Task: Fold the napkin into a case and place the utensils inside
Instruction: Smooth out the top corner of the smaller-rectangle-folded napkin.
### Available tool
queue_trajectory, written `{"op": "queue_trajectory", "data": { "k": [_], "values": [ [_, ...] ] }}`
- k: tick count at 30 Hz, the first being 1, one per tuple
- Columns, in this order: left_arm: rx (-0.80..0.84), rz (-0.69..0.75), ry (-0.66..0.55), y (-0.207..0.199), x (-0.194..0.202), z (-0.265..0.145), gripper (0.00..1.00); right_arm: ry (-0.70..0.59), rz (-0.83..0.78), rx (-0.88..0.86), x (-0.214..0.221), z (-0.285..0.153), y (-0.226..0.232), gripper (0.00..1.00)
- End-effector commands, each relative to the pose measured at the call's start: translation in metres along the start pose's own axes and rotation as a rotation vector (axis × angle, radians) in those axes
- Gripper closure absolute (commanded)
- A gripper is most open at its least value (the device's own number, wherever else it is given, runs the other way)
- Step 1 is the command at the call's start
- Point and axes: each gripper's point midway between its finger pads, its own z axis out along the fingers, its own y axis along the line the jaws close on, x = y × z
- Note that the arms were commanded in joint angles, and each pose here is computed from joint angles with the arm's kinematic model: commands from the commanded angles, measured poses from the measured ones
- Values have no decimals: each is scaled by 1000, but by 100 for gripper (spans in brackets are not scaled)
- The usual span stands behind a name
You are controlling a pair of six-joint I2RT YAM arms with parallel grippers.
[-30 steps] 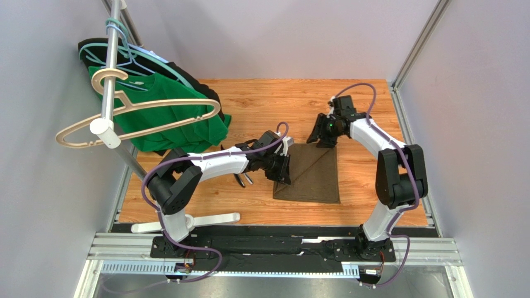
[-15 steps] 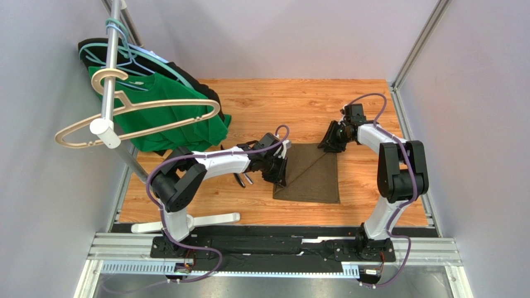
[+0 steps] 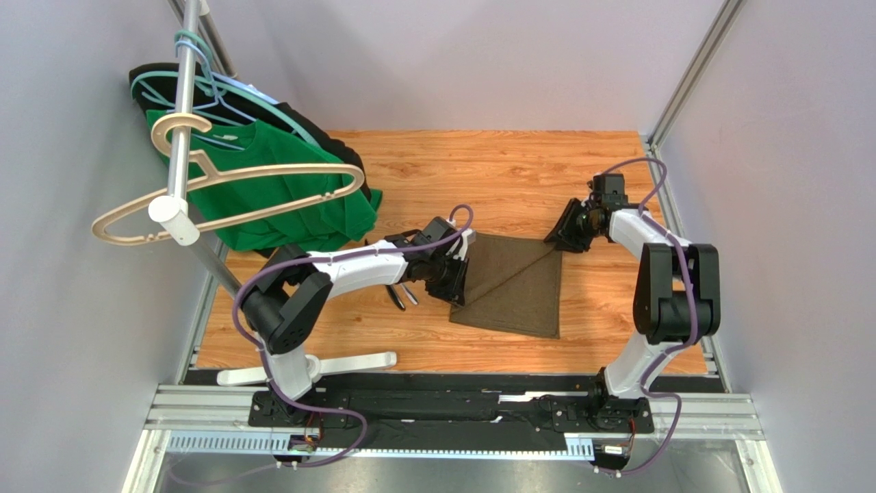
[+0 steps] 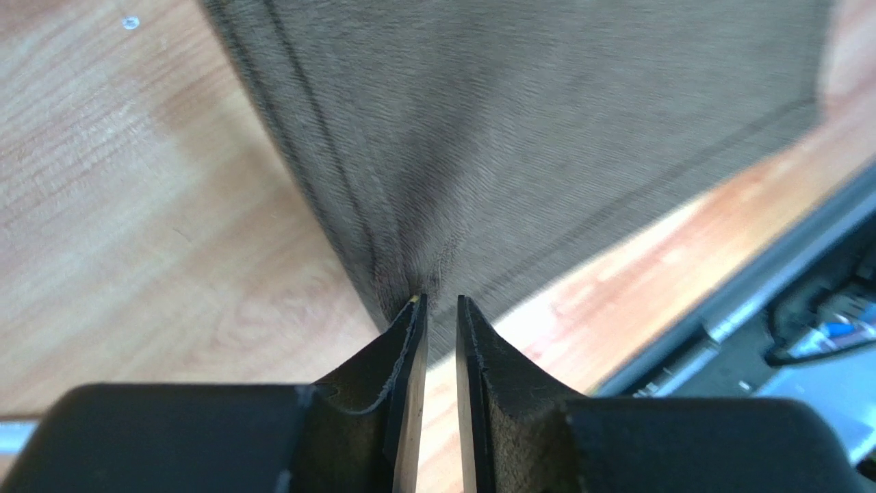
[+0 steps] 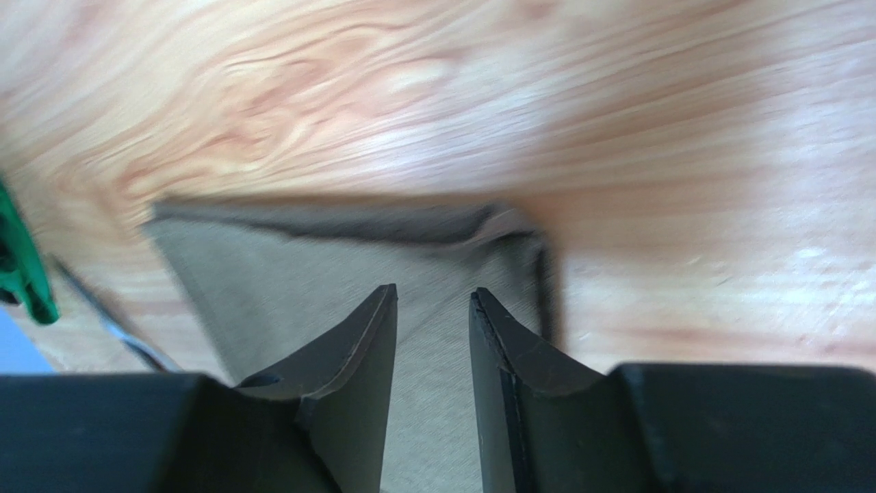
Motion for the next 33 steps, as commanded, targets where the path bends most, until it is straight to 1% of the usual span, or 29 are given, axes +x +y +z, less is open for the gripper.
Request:
{"op": "queue_trajectory", "data": {
  "k": [1, 4, 7, 8, 11, 14, 15, 18, 20, 21, 22, 23, 24, 25, 26, 28, 30, 33],
  "values": [
    [107, 37, -85, -34, -24, -39, 75, -84, -60, -59, -11, -36, 33, 61],
    [104, 28, -105, -34, -32, -40, 75, -69, -48, -99, -10, -31, 39, 61],
    [128, 2, -71, -30, -31, -24, 78, -39, -35, -117, -9, -12, 38, 62],
    [114, -4, -59, -25, -28, -14, 78, -42, -31, -116, -12, -7, 38, 63],
    [55, -17, -23, -4, -16, 4, 79, -19, -30, -80, -10, 11, 25, 66],
    [-22, -18, -12, 20, 1, 15, 80, -35, -54, -1, -12, 26, 5, 67],
    [-42, -21, 11, 28, 11, 18, 80, -46, -79, 34, -15, 29, -3, 67],
    [-53, -22, 32, 35, 24, 20, 80, -38, -95, 51, -17, 34, -7, 67],
    [-25, -11, 6, 24, 20, 9, 80, -58, -105, 30, -23, 24, 2, 66],
    [-12, -1, -4, 17, 18, 4, 80, -70, -138, 17, -24, 20, 18, 65],
    [-2, 6, -3, 12, 18, -1, 79, -71, -147, 27, -23, 15, 22, 64],
    [46, 8, -25, -3, 11, -14, 79, -52, -150, 45, -19, 9, 23, 63],
    [71, 10, -45, -12, 3, -22, 77, -84, -167, 29, -25, -6, 36, 61],
    [101, 11, -58, -20, -1, -29, 77, -74, -184, 22, -18, -10, 44, 60],
    [129, 12, -97, -31, -13, -42, 76, -84, -194, 12, -17, -16, 52, 58],
    [154, 12, -122, -40, -22, -50, 75, -85, -210, -40, -8, -24, 72, 56],
    [149, 12, -119, -40, -26, -46, 74, -50, -202, -98, 1, -22, 83, 55],
    [108, -15, -47, -23, -10, -21, 78, 13, -168, -155, 16, -5, 87, 56]
  ]
}}
